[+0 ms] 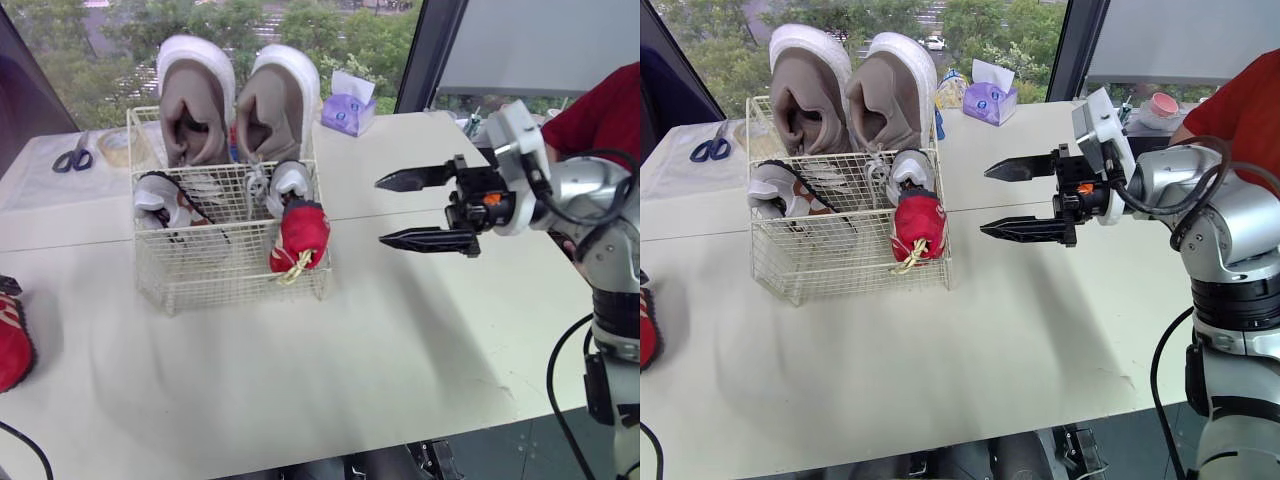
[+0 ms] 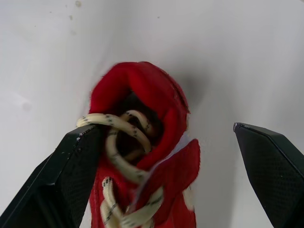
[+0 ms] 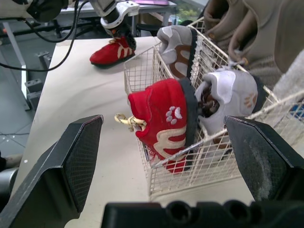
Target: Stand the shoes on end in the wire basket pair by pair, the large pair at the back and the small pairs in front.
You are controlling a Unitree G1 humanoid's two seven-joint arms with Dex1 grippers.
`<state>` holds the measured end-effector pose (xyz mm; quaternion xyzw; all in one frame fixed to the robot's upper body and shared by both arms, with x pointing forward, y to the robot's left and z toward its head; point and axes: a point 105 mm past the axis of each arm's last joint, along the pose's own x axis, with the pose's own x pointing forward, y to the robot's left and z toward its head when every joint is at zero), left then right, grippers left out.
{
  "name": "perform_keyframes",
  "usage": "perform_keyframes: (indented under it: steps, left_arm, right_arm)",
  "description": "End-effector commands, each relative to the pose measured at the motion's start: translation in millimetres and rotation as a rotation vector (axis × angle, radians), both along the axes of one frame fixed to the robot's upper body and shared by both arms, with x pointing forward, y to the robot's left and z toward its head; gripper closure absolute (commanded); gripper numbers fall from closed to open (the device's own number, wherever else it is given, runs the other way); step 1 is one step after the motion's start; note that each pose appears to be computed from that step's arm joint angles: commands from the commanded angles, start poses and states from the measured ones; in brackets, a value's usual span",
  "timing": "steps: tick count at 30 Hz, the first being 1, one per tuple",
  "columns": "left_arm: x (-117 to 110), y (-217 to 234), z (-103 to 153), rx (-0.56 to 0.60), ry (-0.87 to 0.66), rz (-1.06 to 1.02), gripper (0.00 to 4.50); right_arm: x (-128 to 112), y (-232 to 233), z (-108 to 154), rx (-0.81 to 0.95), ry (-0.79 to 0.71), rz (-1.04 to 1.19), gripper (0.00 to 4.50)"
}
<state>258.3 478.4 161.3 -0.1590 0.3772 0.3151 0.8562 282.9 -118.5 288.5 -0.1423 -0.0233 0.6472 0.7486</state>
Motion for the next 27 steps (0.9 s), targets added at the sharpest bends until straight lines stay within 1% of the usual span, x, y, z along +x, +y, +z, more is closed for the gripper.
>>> perform_keyframes:
  steps: [1,4,10,13,17,20,22,27]
  left_arm:
    - [3.8,8.1,27.7,0.062,-0.067,0.01,0.0]
    - [7.7,5.1,43.3,0.078,-0.085,-0.005,0.0]
    - [5.7,-0.6,53.8,0.074,-0.075,-0.02,0.0]
    - [-2.4,0.9,57.3,0.07,-0.061,0.009,0.0]
    - [-18.2,10.5,51.4,0.095,-0.007,0.045,0.0]
    - [-24.3,10.9,36.8,0.055,0.024,0.051,0.0]
    - [-23.5,6.3,28.9,0.017,0.031,0.037,0.0]
    - [-17.5,-3.4,7.5,-0.046,0.052,-0.004,0.0]
  right_arm:
    - [-7.6,-3.7,9.7,0.008,-0.044,-0.021,0.07]
    - [-8.4,-4.2,10.2,0.014,-0.042,-0.031,0.07]
    - [-4.6,-3.4,7.5,0.016,-0.04,-0.038,0.07]
    - [-2.8,-3.2,7.0,0.02,-0.039,-0.036,0.07]
    - [0.1,-1.1,4.3,0.025,-0.038,-0.035,0.07]
    - [9.1,-4.8,-7.5,-0.025,-0.044,-0.074,0.07]
    - [1.4,-5.8,-9.5,-0.038,-0.014,-0.042,0.07]
    - [-44.0,1.0,-2.1,-0.051,0.065,0.147,0.07]
